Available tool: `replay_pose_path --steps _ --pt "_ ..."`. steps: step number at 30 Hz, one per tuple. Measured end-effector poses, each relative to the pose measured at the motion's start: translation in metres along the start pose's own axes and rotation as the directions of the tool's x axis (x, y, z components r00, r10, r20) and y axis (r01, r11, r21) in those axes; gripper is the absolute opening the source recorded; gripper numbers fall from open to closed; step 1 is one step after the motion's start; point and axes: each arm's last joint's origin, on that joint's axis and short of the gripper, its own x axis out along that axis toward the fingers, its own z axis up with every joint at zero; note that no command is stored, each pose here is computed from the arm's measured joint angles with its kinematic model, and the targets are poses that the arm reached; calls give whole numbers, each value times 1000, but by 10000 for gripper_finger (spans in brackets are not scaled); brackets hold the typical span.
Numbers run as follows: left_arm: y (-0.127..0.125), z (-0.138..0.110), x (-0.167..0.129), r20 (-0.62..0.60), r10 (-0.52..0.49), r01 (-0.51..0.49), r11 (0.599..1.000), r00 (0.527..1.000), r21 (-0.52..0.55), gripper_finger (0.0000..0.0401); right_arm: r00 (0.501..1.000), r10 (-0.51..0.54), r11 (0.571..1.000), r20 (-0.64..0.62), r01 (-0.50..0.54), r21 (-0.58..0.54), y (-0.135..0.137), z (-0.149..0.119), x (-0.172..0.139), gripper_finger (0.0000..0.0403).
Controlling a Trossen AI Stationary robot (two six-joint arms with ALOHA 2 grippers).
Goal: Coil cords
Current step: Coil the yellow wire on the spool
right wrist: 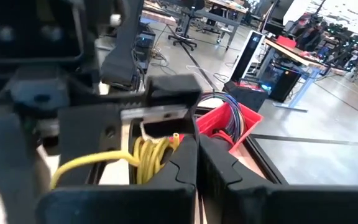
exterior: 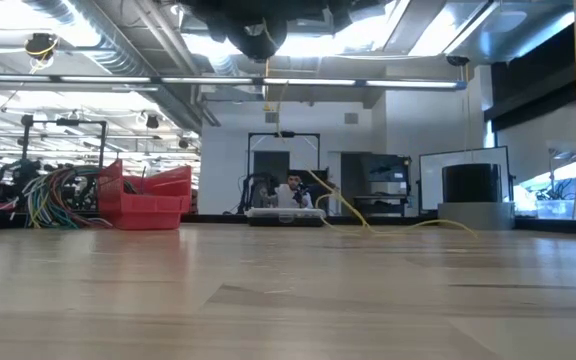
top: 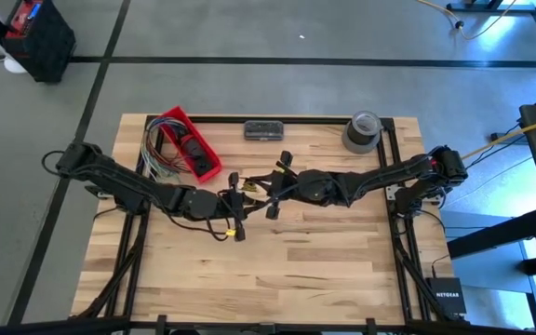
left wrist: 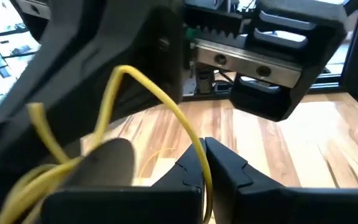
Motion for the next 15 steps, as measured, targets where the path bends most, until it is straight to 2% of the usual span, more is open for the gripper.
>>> replay_pose_path --steps 6,15 --pt "0 -9 17 -43 22 -22 1000 999 13 1 1000 -7 1000 22 7 6 -1 2 0 5" --pt "3 -5 14 -40 36 -36 999 999 12 2 991 -66 998 115 68 -12 -5 15 -2 5"
